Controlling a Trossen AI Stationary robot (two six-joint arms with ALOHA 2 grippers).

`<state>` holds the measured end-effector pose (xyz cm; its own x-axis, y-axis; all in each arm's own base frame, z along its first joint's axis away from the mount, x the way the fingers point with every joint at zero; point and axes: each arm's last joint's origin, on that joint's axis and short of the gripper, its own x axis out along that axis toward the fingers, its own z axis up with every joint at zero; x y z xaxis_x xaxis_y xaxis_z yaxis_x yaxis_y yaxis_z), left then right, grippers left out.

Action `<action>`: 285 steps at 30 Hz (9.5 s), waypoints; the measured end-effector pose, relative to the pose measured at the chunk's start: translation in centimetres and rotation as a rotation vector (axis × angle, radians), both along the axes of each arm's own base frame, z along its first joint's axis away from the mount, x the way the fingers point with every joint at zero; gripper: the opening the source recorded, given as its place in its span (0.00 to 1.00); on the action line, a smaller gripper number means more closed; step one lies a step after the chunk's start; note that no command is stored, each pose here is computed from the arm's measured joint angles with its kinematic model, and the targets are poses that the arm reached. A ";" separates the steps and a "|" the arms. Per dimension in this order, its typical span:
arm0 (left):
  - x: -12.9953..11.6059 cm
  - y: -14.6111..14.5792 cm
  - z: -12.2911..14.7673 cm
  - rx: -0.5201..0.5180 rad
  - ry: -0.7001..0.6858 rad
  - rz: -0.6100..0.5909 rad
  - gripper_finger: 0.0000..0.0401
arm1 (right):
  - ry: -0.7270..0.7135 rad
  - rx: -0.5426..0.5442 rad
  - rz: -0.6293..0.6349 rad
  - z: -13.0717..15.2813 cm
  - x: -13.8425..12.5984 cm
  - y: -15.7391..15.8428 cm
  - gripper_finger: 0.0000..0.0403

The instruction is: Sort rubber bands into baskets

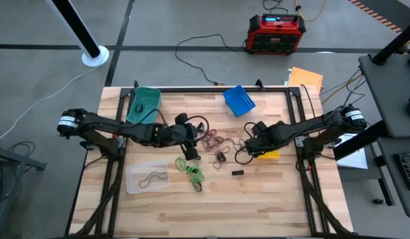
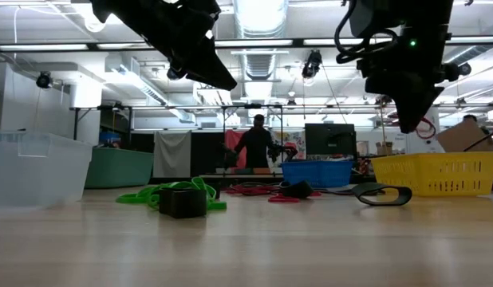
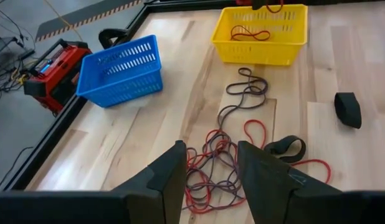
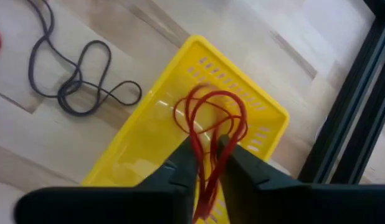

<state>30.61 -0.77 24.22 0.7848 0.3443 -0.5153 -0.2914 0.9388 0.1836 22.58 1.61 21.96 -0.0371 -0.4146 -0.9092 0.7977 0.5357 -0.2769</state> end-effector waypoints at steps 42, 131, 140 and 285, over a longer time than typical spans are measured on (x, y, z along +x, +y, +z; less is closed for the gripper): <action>3.4 2.0 -10.4 -0.001 0.128 -0.136 0.32 | -0.433 -0.188 0.566 1.8 6.2 1.1 0.45; 2.7 4.1 -6.4 0.114 0.028 -0.317 0.00 | -0.488 -0.256 0.620 2.4 4.3 2.4 0.45; 1.2 1.6 -1.7 0.102 -0.124 -0.448 0.00 | -0.484 -0.253 0.602 1.8 4.1 2.3 0.45; -2.4 7.8 -5.1 -0.075 0.331 -0.113 0.00 | -0.699 -0.065 0.773 -1.2 7.3 -4.8 0.45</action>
<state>28.17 6.98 19.14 0.6023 0.2167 -0.7683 -0.1211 0.9761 0.1804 29.85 -3.21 20.71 0.7853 -0.1501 -0.6006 0.2370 0.9691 0.0677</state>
